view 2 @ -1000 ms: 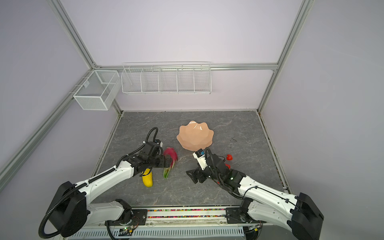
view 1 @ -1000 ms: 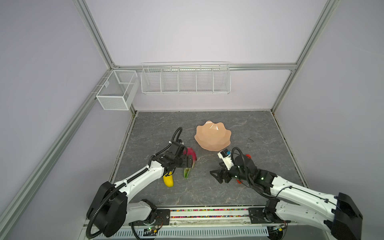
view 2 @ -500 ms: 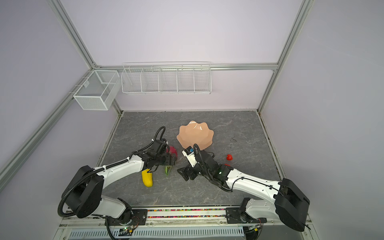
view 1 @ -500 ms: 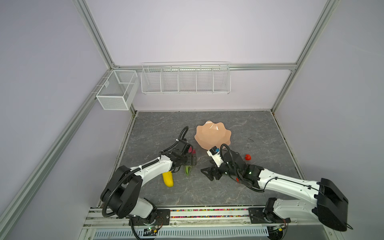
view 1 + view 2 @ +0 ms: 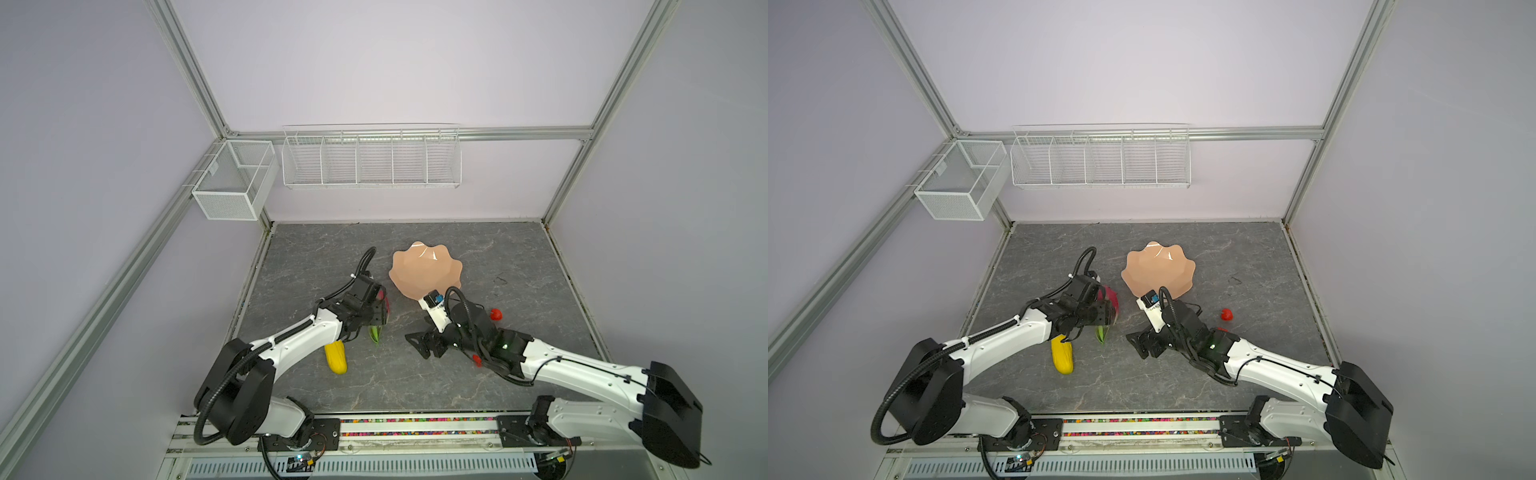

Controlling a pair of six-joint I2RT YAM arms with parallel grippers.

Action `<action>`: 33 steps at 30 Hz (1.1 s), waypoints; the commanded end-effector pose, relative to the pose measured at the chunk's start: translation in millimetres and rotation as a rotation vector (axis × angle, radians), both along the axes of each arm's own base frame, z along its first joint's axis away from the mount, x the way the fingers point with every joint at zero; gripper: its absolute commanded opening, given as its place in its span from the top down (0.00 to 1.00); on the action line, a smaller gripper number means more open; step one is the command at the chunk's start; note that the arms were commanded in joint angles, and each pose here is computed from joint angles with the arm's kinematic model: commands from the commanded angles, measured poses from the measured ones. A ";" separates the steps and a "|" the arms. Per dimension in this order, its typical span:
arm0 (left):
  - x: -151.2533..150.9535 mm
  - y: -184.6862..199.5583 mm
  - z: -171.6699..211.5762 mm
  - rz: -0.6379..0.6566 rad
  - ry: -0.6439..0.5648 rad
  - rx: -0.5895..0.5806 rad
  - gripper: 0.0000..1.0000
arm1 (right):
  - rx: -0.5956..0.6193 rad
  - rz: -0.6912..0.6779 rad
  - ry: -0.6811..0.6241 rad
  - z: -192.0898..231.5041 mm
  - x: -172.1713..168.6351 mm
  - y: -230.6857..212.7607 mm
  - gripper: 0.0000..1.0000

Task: Place and organize the fake fruits in the fruit bowl
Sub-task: 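Lift the dragon fruit with the left gripper and lower it into the peach bowl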

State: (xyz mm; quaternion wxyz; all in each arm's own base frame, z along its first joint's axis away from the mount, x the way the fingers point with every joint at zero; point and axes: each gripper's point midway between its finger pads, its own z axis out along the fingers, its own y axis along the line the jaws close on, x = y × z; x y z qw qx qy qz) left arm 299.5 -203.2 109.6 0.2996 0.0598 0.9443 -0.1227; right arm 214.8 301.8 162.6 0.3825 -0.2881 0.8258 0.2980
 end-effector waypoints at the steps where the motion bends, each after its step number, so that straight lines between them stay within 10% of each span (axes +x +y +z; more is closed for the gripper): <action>1: 8.4 -5.6 53.9 -0.012 -0.096 -0.046 0.36 | -0.016 -0.121 0.029 -0.6 24.2 -31.8 0.11; 9: 51.1 -76.0 99.5 -0.153 -0.145 -0.164 0.38 | -0.017 -0.290 0.104 3.9 64.9 -79.7 0.11; 19: 124.7 -163.7 38.5 -0.241 -0.081 0.040 0.39 | 0.018 -0.323 0.125 11.9 63.6 -91.6 0.11; 33: 142.8 -179.6 -23.2 -0.246 -0.019 0.122 0.35 | 0.010 -0.356 0.115 17.4 52.2 -111.4 0.11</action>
